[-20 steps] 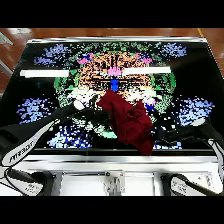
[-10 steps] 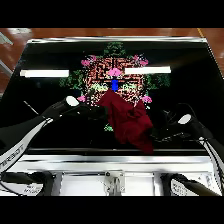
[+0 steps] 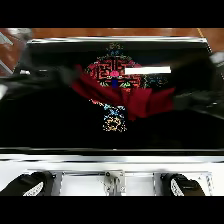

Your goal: Fold the shirts.

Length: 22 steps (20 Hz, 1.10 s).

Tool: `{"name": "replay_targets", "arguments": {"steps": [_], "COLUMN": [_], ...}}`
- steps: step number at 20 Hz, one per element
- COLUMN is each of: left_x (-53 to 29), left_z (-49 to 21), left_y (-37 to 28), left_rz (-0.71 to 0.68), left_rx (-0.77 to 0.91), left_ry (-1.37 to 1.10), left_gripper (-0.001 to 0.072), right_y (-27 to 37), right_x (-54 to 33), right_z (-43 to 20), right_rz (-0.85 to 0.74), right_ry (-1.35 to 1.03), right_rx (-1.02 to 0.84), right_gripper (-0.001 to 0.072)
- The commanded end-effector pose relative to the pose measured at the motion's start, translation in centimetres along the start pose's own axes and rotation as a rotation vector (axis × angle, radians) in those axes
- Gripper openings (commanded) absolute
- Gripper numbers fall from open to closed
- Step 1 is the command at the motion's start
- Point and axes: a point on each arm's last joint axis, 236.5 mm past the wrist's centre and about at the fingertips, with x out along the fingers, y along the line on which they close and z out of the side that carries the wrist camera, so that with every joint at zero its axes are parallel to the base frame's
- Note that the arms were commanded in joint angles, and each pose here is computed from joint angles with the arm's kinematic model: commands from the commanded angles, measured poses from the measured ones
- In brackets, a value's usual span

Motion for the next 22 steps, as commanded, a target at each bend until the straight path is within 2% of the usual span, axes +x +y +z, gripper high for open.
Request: {"name": "replay_targets", "arguments": {"steps": [1,5,8,11,14,17,22], "left_x": [-13.1,-20.8,-22.7,-22.3,-21.0,-18.9,-12.9], "left_z": [10.1,11.6,9.9,8.1,6.3,3.1,-2.2], "left_y": [-6.5,-10.3,-12.0,-10.7,-6.0,-0.1,9.2], "left_rz": [-0.003,-0.016,-0.033,0.034,0.196,0.368,0.537], "left_rx": [0.151,0.184,0.222,0.258,0.185,0.136,0.028], "left_ry": [-0.398,-0.556,-0.533,-0.453,-0.341,-0.177,0.062], "left_gripper": [0.0040,0.0041,0.0041,0.0041,0.0041,0.0041,0.0041], "right_y": [2.9,5.4,6.9,6.8,5.2,3.5,-2.3], "right_x": [-12.4,-19.3,-22.8,-24.7,-23.9,-19.9,-7.0], "right_z": [9.4,12.7,14.2,14.7,14.1,13.6,14.5], "right_rz": [-0.126,-0.141,-0.150,-0.201,-0.254,-0.239,-0.175], "right_ry": [-0.417,-0.602,-0.684,-0.718,-0.665,-0.537,-0.303], "right_rx": [-0.100,-0.107,-0.145,-0.172,-0.158,-0.125,0.001], "right_gripper": [0.0062,0.0062,0.0061,0.0061,0.0061,0.0062,0.0061]}}
